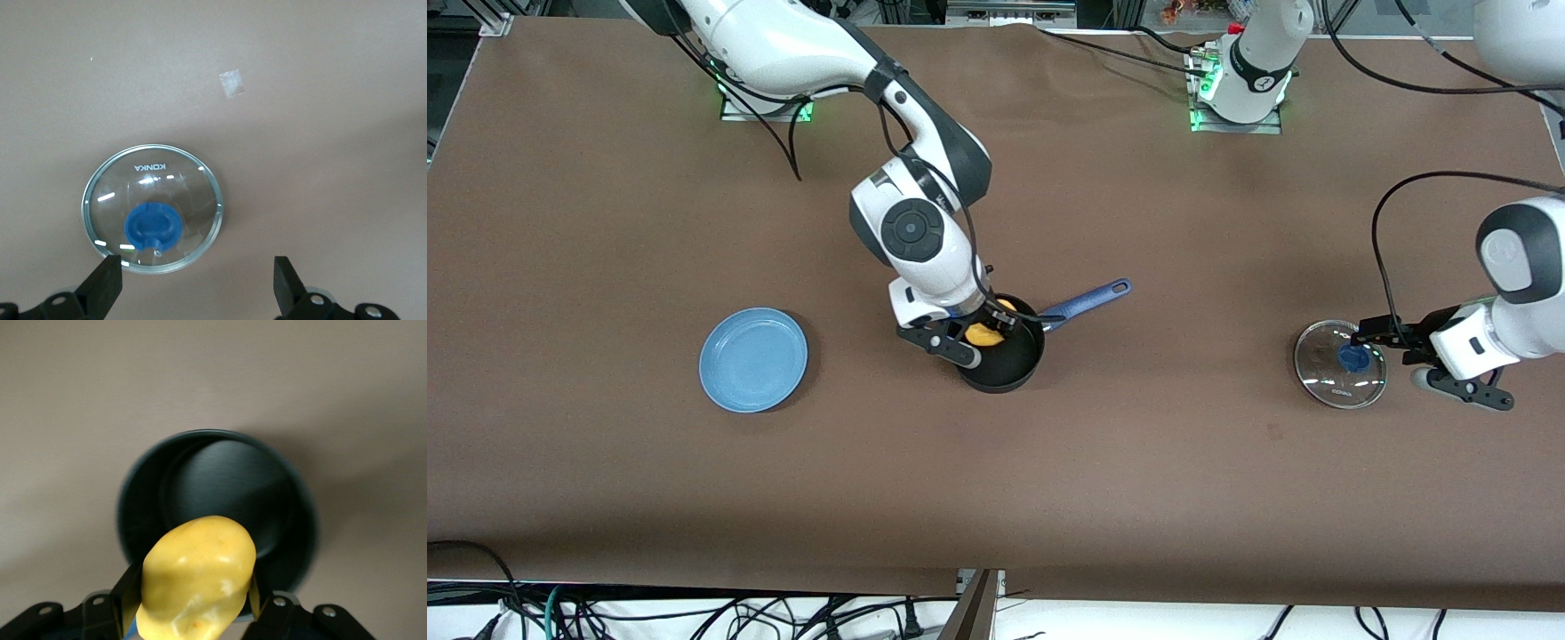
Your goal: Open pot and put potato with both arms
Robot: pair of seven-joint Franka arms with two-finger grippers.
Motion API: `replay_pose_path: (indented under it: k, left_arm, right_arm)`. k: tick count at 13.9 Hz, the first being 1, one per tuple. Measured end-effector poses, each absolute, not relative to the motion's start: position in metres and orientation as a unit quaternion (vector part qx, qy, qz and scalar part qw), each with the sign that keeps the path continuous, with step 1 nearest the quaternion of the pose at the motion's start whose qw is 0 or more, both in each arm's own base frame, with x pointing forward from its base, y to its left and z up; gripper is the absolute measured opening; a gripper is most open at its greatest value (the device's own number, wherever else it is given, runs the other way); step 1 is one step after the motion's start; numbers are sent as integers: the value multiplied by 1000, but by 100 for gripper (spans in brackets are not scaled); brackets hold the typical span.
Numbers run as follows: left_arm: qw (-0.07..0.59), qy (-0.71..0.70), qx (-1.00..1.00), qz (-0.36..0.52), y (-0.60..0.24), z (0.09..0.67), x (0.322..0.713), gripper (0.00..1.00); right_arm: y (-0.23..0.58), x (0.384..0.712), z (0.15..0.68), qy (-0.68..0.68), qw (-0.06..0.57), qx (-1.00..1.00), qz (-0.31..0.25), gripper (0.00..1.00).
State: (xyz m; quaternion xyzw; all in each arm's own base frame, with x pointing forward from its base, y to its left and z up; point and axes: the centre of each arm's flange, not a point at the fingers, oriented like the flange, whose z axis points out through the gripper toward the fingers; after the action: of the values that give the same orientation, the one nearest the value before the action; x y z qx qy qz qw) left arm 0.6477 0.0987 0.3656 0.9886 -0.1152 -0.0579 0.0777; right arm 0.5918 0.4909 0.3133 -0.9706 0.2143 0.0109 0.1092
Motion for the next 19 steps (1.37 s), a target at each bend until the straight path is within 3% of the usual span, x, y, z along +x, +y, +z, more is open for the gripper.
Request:
replay_pose_path:
  k: [2,5,10,14,19]
  left_arm:
    - [61,-89,992,-71,76,408,651,100]
    - [27,-64,994,-82,32,473,642,100]
    - [18,-46,995,-81,17,558,600,100]
    - [21,-39,996,-80,27,570,592,100]
    - [24,-44,996,-80,23,568,597,100]
  right_arm:
    - [494,594,306,214,114,-970,7,73]
    - [488,600,309,216,110,-970,4,100]
    - [431,634,355,237,91,-967,10,100]
    - [321,665,425,187,60,-980,28,100]
    - [208,647,492,89,31,-995,40,100]
